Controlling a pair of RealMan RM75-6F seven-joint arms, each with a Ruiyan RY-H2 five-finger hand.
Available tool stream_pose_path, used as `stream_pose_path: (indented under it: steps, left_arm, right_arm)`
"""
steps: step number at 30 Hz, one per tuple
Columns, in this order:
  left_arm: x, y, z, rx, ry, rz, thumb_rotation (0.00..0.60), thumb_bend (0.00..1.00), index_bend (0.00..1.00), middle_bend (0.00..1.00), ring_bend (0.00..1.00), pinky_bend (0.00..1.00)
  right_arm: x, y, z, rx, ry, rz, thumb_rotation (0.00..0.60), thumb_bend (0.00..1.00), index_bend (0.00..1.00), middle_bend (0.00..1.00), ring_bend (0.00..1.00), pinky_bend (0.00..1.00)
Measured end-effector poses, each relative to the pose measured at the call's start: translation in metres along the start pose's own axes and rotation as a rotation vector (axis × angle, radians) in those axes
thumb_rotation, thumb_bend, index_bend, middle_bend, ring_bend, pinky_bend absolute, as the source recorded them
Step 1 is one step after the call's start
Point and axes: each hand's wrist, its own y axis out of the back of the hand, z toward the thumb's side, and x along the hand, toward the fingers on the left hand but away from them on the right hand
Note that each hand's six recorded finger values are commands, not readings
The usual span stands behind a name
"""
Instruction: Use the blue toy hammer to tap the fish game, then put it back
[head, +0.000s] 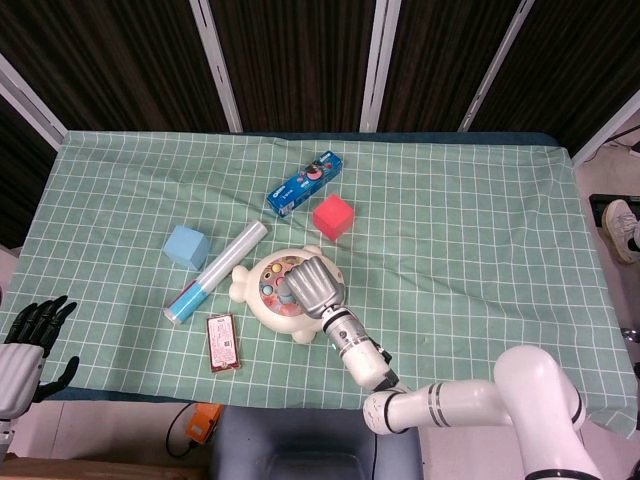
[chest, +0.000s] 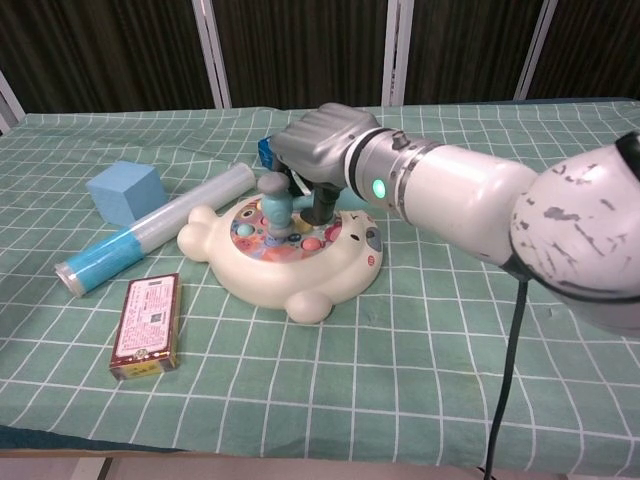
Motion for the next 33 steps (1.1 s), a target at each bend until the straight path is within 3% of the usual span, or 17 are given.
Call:
stream_pose_path:
  steps: [7, 20, 28, 33]
  left_arm:
    - [-0.001, 0.000, 0.000, 0.000, 0.000, 0.000, 0.600, 0.41, 0.00, 0.01, 0.01, 0.06]
    - [0.001, 0.000, 0.000, 0.000, 0.000, 0.000, 0.600, 0.41, 0.00, 0.01, 0.01, 0.06]
    - [0.000, 0.000, 0.000, 0.002, 0.001, 0.000, 0.600, 0.41, 0.00, 0.01, 0.01, 0.06]
    - [0.000, -0.001, 0.001, 0.004, 0.000, -0.002, 0.600, 0.41, 0.00, 0.01, 0.01, 0.06]
  right_arm:
    - [0.000, 0.008, -0.020, -0.034, -0.050, -0.025, 0.600, 0.55, 0.97, 0.76, 0.78, 0.80]
    - [-0.008, -0.016, -0.024, -0.004, -0.074, 0.031, 0.600, 0.55, 0.97, 0.76, 0.78, 0.80]
    - [-0.005, -0.001, -0.036, -0.034, -0.096, -0.013, 0.600, 0.55, 0.97, 0.76, 0.78, 0.80]
    - [-0.003, -0.003, -0.047, -0.039, -0.115, -0.004, 0.600, 0.55, 0.97, 0.76, 0.78, 0.80]
